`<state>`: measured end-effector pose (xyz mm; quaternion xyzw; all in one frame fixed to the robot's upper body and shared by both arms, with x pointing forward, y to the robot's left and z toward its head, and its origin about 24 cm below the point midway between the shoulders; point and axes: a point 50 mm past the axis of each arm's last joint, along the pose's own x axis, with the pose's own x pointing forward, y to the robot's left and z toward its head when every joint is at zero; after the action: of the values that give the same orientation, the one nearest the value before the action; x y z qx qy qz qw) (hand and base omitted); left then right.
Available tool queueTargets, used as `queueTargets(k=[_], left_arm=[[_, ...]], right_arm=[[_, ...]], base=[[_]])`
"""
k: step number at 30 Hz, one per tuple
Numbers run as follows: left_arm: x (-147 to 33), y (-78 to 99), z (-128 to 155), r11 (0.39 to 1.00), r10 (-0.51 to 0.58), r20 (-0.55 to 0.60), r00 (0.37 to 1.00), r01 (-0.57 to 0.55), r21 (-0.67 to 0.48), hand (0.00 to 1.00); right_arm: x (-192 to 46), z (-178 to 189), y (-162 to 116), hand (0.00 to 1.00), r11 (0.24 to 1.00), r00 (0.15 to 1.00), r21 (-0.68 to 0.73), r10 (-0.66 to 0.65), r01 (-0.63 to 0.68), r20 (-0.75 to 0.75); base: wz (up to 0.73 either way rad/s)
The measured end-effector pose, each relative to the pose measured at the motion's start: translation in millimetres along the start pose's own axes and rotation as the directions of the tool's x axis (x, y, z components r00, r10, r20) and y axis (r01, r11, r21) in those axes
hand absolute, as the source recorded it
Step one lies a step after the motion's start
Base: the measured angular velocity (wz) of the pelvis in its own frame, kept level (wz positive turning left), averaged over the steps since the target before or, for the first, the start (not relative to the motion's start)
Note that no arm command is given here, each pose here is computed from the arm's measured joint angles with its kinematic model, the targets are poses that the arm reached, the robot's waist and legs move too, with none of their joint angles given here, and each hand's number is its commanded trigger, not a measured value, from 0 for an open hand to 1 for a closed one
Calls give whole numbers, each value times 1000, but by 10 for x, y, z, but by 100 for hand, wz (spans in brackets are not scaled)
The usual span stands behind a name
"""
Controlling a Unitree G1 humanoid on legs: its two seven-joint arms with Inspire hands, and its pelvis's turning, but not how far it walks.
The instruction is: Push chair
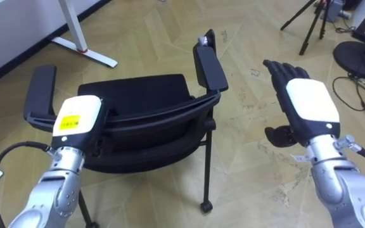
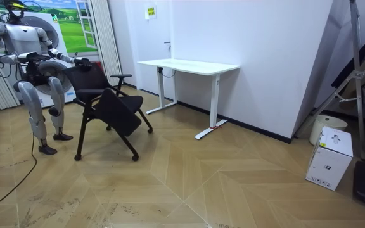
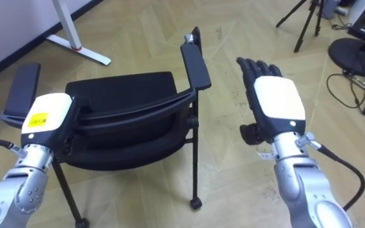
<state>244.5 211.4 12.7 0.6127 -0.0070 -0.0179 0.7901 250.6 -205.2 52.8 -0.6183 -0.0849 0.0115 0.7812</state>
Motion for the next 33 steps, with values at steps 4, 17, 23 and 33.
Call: queueTargets(k=[4,17,23,33], left_arm=[[5,5,-3,1000,-1,3,1000,1,3,100],[124,-9,85,1000,-4,65,998,3,12,100],[140,-6,121,1000,-7,83,997,5,21,100],[177,-10,178,999,-17,101,995,14,33,100]], right_arm=[[19,92,-29,0,999,998,-46,-5,7,55],[148,412,-157,0,995,969,-100,-4,30,246],[216,451,-244,0,993,962,-107,-27,58,271],[249,611,-186,0,994,945,-108,8,28,326]], base=[[0],[0],[5],[4]])
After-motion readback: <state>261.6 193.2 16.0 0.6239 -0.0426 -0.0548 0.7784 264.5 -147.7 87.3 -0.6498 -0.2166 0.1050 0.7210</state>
